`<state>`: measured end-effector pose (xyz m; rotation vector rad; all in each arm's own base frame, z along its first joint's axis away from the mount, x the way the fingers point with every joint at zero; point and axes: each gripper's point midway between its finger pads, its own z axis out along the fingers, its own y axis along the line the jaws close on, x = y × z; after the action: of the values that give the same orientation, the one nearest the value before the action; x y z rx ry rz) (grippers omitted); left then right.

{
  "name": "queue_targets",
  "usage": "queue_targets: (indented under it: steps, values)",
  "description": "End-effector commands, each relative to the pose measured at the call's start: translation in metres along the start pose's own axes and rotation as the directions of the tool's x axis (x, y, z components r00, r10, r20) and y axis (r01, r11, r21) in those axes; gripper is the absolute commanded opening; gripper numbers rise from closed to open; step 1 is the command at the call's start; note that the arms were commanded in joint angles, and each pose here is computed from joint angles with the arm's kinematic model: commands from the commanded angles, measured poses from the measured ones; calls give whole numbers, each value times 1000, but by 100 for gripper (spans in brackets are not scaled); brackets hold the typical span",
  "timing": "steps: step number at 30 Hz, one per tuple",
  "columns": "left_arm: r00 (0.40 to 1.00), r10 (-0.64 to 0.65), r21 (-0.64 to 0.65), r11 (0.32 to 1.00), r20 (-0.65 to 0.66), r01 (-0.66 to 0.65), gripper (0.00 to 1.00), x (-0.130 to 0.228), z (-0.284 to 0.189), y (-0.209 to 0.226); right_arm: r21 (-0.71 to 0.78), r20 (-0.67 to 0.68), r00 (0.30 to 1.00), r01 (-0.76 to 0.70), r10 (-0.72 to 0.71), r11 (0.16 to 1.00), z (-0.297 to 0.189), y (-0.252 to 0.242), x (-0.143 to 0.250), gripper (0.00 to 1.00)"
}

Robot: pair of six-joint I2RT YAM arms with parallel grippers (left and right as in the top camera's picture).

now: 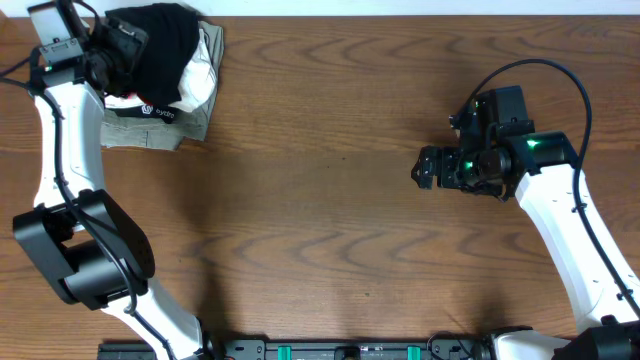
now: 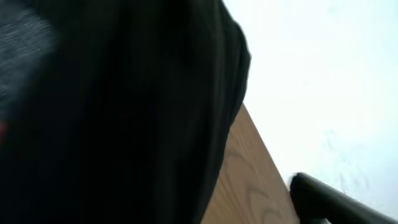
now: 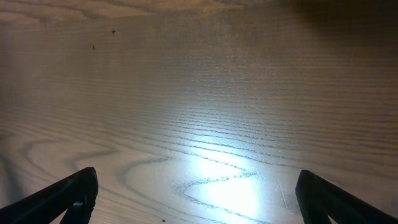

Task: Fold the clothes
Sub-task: 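Lower the leggings onto the stack and press them flat with the left gripper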

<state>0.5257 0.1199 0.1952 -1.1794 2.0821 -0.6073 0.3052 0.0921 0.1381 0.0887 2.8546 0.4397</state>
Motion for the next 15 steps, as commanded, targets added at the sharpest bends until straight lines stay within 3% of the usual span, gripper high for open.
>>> queue_targets:
  steps: [1,10,15]
  values:
    - [1000,3,5,1000,18,-3,98,-5,-6,-5,1,-8,1000,-6,6,1000,1,2,2,99]
    - [996,62,32,997,65,-64,98,-11,-33,-21,4,-16,1000,-8,8,1000,1,1,4,99]
    - [987,7,-81,997,161,6,98,-18,-77,-10,4,-15,1000,-7,8,1000,1,2,4,99]
